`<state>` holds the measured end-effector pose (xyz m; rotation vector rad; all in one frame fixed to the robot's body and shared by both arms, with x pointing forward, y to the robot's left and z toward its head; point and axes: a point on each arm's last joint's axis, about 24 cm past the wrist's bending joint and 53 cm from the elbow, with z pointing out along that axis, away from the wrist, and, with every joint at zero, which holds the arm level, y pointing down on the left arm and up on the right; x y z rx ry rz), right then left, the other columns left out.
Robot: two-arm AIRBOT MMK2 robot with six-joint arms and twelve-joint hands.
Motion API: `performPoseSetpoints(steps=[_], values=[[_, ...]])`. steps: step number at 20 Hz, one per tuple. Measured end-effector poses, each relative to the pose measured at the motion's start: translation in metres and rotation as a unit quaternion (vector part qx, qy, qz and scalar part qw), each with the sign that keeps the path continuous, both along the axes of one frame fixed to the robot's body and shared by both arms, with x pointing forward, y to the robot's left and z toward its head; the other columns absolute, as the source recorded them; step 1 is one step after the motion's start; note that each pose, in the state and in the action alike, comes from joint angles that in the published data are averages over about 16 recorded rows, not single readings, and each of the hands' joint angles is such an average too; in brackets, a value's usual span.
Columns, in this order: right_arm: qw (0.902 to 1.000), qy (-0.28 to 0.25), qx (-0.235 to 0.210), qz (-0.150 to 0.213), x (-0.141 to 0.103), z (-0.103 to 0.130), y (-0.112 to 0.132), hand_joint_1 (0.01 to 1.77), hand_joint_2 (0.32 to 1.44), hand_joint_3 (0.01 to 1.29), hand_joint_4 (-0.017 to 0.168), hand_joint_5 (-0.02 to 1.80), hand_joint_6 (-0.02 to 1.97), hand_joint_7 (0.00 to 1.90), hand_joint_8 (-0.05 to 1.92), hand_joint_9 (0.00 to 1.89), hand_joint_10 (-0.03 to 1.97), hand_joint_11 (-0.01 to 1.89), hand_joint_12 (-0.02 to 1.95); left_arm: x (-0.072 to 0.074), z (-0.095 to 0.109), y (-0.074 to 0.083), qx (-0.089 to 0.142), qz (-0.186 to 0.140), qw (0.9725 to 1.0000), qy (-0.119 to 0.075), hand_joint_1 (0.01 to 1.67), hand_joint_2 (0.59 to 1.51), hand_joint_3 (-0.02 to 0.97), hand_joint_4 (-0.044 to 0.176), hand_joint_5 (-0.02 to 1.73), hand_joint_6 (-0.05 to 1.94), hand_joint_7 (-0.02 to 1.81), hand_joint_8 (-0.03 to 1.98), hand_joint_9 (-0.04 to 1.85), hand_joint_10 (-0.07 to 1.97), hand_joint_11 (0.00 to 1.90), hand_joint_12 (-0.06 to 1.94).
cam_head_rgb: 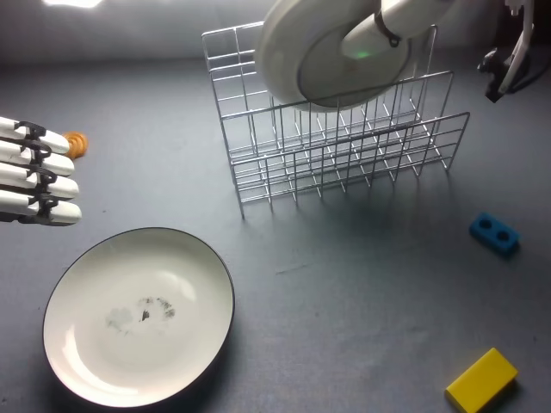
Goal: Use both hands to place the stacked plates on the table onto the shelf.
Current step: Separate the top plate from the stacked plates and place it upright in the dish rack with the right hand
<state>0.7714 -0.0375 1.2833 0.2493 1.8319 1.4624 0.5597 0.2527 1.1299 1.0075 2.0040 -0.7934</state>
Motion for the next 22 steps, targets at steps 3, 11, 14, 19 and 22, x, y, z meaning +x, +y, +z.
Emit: performPoseSetpoints(steps=[3,11,14,19,22], values=[[1.0000,0.000,-0.001,0.001,0.000,-0.001,0.000,1.18,1.12,0.01,0.007,0.74,1.22,0.81,1.19,0.65,1.12,0.36,1.73,0.000,0.000,-0.001,0.000,-0.001,1.0000,0.000,0.02,1.108,0.010,0.000,0.19,0.01,0.19,0.00,0.16,0.01,0.07,0.15],[1.0000,-0.001,-0.004,0.002,-0.001,-0.003,0.002,1.15,1.14,0.01,-0.002,0.72,1.12,0.81,1.13,0.72,1.11,0.43,1.68,-0.002,-0.001,-0.002,-0.001,-0.003,1.0000,0.002,0.02,1.108,0.010,0.000,0.19,0.01,0.19,0.00,0.16,0.01,0.07,0.15],[1.0000,-0.002,-0.005,0.003,-0.001,-0.003,0.003,1.14,1.14,0.01,-0.005,0.72,1.12,0.82,1.12,0.75,1.09,0.46,1.65,-0.003,-0.001,-0.003,-0.001,-0.004,1.0000,0.003,0.02,1.108,0.010,0.000,0.19,0.01,0.20,0.00,0.16,0.01,0.07,0.15],[1.0000,-0.004,-0.008,0.004,-0.001,-0.004,0.004,1.13,1.14,0.01,-0.010,0.74,1.13,0.86,1.14,0.82,1.08,0.54,1.63,-0.006,-0.003,-0.003,0.002,-0.010,0.9999,0.006,0.02,1.109,0.010,0.000,0.20,0.01,0.20,0.00,0.17,0.01,0.08,0.14],[0.9999,-0.006,-0.009,0.005,-0.002,-0.004,0.004,1.12,1.14,0.01,-0.010,0.74,1.16,0.86,1.17,0.83,1.07,0.54,1.63,-0.011,-0.007,-0.004,0.007,-0.018,0.9997,0.012,0.02,1.109,0.010,0.000,0.21,0.01,0.21,0.00,0.18,0.01,0.09,0.14]])
